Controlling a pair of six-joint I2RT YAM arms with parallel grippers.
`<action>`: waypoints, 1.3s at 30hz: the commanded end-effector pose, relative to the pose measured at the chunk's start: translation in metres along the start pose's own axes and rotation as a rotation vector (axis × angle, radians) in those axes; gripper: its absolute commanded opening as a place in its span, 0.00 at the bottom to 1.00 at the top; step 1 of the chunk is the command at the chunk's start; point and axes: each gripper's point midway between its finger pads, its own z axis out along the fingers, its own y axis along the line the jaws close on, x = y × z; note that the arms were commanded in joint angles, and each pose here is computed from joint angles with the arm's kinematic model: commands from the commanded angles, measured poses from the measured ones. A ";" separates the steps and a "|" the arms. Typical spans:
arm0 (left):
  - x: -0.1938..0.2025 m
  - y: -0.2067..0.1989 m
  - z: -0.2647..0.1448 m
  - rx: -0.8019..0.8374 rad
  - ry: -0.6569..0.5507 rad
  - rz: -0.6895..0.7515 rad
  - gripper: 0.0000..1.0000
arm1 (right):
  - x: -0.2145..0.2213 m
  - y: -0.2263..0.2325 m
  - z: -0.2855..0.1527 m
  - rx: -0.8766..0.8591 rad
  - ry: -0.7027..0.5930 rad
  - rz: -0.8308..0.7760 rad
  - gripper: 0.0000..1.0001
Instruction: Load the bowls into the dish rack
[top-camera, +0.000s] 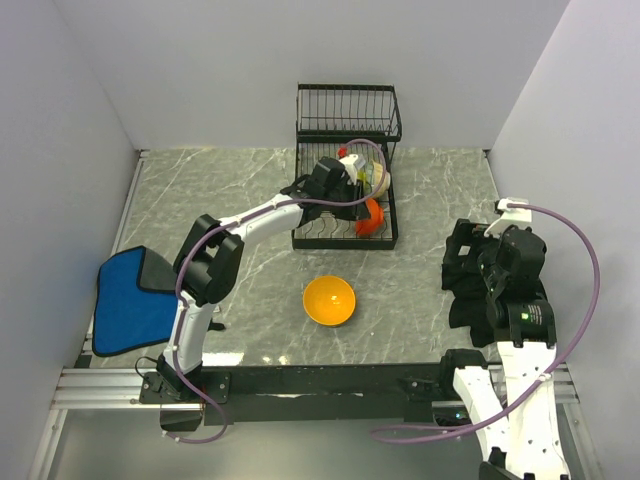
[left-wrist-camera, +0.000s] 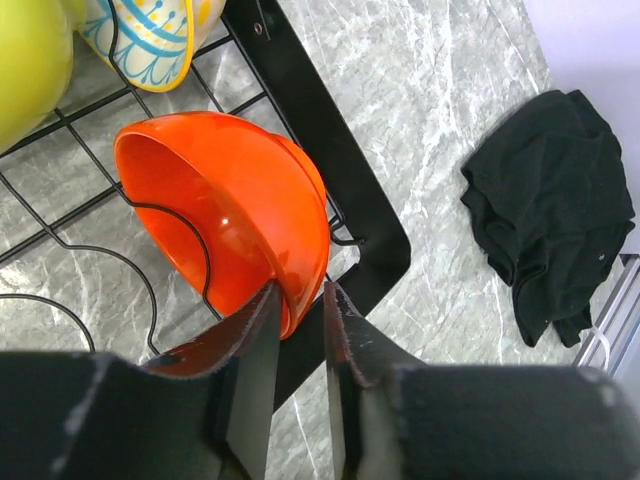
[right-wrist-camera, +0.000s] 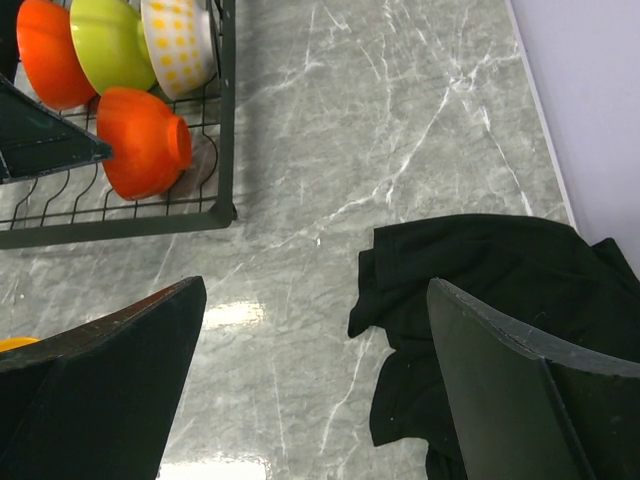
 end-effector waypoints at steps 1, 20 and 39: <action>-0.003 -0.010 0.002 0.050 -0.018 0.014 0.27 | -0.008 0.001 0.001 -0.006 -0.031 0.016 1.00; 0.001 -0.014 -0.004 0.098 -0.010 0.046 0.06 | -0.007 -0.001 0.000 -0.004 -0.033 0.033 1.00; -0.031 -0.062 -0.025 0.345 -0.084 0.118 0.01 | -0.005 -0.003 0.000 0.003 -0.029 0.045 1.00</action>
